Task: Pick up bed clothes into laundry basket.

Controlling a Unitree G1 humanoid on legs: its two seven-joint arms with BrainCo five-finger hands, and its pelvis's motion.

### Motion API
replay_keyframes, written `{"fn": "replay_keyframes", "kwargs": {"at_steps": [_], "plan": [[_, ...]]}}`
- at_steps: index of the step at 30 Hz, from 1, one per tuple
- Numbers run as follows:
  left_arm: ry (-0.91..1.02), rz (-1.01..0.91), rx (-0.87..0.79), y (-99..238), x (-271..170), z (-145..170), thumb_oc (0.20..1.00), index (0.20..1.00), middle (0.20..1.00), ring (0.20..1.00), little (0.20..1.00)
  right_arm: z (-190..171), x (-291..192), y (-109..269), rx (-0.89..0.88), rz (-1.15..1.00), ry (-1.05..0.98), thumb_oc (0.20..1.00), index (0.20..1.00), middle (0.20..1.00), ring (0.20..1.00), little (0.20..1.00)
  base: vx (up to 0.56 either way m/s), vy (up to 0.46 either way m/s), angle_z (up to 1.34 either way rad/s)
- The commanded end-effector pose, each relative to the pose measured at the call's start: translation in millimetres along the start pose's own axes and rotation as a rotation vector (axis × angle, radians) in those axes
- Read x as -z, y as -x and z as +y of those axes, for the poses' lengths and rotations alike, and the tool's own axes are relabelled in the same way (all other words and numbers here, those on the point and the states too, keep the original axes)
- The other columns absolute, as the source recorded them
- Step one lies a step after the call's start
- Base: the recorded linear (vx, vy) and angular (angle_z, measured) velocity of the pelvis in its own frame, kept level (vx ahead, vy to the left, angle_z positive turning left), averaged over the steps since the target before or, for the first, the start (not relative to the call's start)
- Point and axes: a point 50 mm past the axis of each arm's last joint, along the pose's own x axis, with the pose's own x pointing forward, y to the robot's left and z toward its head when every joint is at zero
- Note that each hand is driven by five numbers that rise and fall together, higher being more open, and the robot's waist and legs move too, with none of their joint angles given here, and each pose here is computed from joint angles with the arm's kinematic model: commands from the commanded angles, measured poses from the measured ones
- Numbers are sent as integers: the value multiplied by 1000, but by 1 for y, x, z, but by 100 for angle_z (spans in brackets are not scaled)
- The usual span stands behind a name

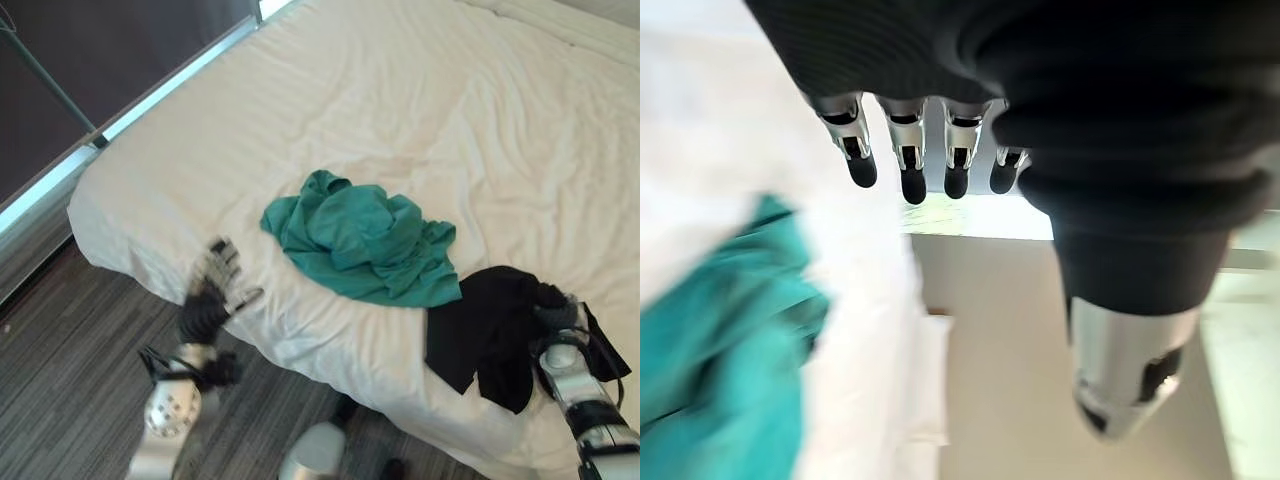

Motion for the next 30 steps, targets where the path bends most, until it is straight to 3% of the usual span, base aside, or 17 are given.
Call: {"fn": "replay_keyframes", "kwargs": {"at_steps": [1,2,4,5,11,14,15,16,18,19,20,23,26,27,28,29,30], "plan": [[-240,-157,-8,-14,-14,-6,1000,1000,1000,1000,1000,-49,-18,-5,125,-151,-60,200,200,200,200,200,97,76,-28],[-241,-158,-8,-15,-13,-7,1000,1000,1000,1000,1000,-49,-18,-4,126,-150,-61,200,200,200,200,200,116,96,-57],[-486,-95,9,-24,4,1,1000,1000,1000,1000,1000,-72,-19,1,206,-169,-197,200,200,200,200,200,96,75,-56],[-488,-97,10,-25,5,0,1000,1000,1000,1000,1000,-72,-18,2,206,-167,-199,200,200,200,200,200,87,84,-40],[-829,256,66,-9,75,27,1000,1000,1000,1000,1000,-120,-39,14,462,-294,-555,200,200,200,200,200,62,91,-41],[-915,376,51,4,97,39,1000,1000,1000,1000,1000,-134,-41,20,537,-327,-520,200,200,200,200,200,21,90,-48],[-1037,553,61,26,122,57,1000,1000,1000,1000,1000,-149,-36,22,597,-327,-475,200,200,200,200,200,6,81,-36],[-1037,552,62,25,123,56,1000,1000,1000,1000,1000,-150,-36,23,599,-327,-473,200,200,200,200,200,-1,91,-35],[-1144,732,99,50,148,69,1000,1000,1000,1000,1000,-160,-32,24,619,-322,-470,200,200,200,200,200,-3,66,-31],[-1209,852,142,69,163,76,404,404,404,404,404,-167,-29,24,636,-319,-485,200,200,200,200,200,10,103,-25],[-1304,1027,194,95,177,91,200,200,200,200,200,-169,-34,27,624,-358,-508,200,200,200,200,200,13,86,-15],[-1343,1117,230,113,182,97,200,200,200,200,200,-177,-40,31,640,-405,-492,200,200,200,200,200,23,94,-20],[-1390,942,159,70,169,104,200,200,200,200,200,-185,-39,37,653,-432,-446,200,200,200,200,200,-19,50,-53],[-1397,712,36,18,140,108,200,200,200,200,200,-187,-33,39,653,-418,-410,200,200,200,200,200,-88,9,-60],[-1386,553,-27,-8,119,105,200,200,200,200,200,-186,-26,40,656,-387,-395,200,200,200,200,200,-150,-67,-52],[-1372,233,-141,-46,60,100,200,200,200,200,200,-180,-7,42,637,-294,-347,200,200,200,200,200,-100,-73,-40],[-1375,236,-142,-45,59,102,200,200,200,200,200,-179,-7,42,634,-295,-347,200,200,200,200,200,-74,-99,-44]]}}
